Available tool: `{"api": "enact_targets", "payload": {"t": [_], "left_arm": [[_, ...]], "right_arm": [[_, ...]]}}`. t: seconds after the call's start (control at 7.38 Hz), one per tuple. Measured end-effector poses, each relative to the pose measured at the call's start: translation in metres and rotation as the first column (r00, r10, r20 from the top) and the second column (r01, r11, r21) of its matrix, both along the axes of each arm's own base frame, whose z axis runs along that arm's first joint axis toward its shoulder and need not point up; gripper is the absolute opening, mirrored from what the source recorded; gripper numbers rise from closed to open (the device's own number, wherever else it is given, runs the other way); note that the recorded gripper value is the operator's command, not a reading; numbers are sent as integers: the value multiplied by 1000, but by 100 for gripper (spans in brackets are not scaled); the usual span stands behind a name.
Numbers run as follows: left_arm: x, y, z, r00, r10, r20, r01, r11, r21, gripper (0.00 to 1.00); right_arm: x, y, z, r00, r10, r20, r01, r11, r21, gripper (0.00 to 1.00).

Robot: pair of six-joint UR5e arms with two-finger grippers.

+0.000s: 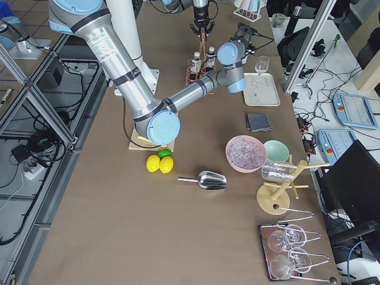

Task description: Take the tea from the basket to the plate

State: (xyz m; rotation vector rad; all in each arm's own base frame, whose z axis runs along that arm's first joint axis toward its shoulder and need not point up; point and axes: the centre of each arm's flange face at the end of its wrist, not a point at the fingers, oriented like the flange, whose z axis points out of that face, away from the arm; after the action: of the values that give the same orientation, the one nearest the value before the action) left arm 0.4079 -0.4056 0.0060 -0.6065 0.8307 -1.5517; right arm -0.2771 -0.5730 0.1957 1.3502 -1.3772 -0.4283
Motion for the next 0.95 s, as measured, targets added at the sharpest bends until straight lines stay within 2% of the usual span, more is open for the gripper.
{"api": "enact_targets", "payload": {"t": [0.14, 0.27, 0.54, 0.95], "left_arm": [[-10, -3, -2, 1000, -13, -5, 13, 1000, 3, 0], [-19, -7, -2, 1000, -24, -5, 24, 1000, 6, 0], [-38, -15, 0, 999, -38, 7, 37, 999, 24, 0], [-60, -30, 16, 999, -26, 46, 23, 997, 79, 0]], "right_arm": [[-5, -28, 11, 998, 60, -33, -61, 998, -14, 0], [-17, -45, 24, 989, 133, -70, -134, 991, -5, 0], [-58, -67, 42, 955, 265, -135, -265, 964, 15, 0], [-118, -88, 53, 913, 373, -169, -376, 926, 12, 0]]}}
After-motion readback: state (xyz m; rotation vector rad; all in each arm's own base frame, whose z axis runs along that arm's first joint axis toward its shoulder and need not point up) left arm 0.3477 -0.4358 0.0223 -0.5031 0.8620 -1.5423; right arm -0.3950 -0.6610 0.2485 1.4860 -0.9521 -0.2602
